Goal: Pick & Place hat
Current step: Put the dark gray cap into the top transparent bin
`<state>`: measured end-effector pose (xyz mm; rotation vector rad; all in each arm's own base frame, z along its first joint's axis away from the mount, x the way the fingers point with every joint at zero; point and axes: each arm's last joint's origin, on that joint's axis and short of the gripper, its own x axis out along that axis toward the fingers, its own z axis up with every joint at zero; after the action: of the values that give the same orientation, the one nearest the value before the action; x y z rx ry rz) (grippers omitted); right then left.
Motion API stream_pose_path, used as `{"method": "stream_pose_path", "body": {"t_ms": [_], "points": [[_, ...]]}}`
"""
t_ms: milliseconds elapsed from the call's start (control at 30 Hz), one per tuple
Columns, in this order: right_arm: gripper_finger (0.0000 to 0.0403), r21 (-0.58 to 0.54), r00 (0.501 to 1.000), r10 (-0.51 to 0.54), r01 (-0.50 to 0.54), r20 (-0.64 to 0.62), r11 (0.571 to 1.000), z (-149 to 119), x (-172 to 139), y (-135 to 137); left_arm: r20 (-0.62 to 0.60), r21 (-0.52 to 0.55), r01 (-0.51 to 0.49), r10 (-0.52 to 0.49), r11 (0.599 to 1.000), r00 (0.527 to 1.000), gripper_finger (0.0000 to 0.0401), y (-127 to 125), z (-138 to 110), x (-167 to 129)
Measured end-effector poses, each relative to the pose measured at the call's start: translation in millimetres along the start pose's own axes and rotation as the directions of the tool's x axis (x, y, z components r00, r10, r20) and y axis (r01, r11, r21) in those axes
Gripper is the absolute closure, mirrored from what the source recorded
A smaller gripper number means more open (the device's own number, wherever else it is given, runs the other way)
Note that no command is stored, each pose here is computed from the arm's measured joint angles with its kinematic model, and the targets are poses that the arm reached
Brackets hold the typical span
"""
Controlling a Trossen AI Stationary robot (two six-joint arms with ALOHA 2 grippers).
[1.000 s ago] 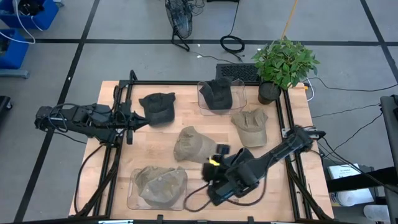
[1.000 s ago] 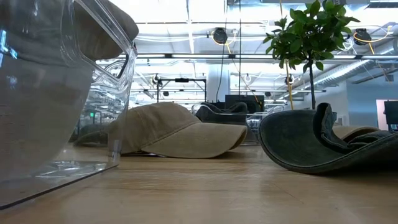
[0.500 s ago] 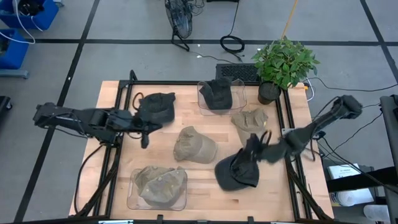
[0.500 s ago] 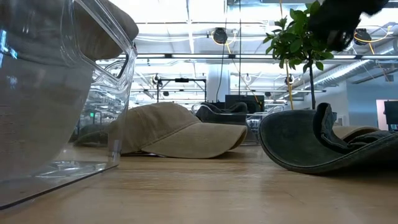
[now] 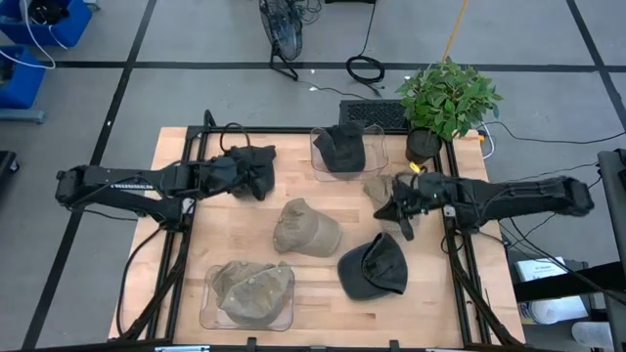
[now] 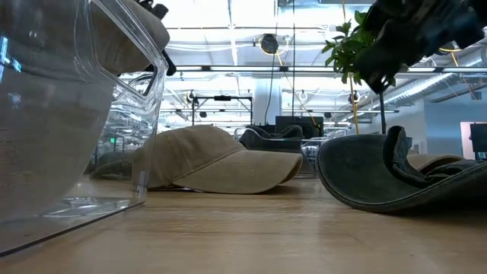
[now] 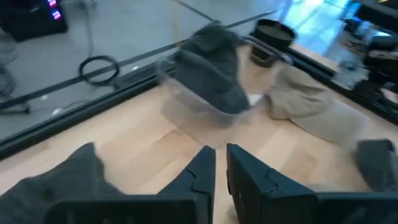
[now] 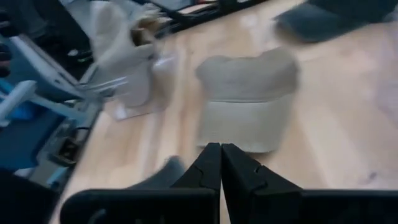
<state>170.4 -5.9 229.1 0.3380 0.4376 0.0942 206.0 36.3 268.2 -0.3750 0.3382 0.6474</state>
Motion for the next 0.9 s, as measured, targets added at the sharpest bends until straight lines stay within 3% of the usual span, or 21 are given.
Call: {"method": "stream_pose_path", "body": {"t_ms": [267,567,900], "points": [[0.0403,0.109,0.970,-0.238,0.232,0.046,0.967,7.6,-7.4,-42.2,-0.054,0.008,-0.020,0.021,1.000,0.998,0.0315,22.4,6.0,11.8],[0.0403,0.255,0.953,-0.302,0.295,-0.013,0.921,3.2,1.8,-56.7,-0.113,-0.046,-0.054,0.048,0.997,0.992,0.0255,64.8,17.0,19.6],[0.0403,0.344,0.885,-0.460,0.413,0.066,0.843,9.5,3.2,-62.4,-0.115,0.046,-0.096,0.100,0.994,0.988,0.0161,96.2,24.3,21.5]]}}
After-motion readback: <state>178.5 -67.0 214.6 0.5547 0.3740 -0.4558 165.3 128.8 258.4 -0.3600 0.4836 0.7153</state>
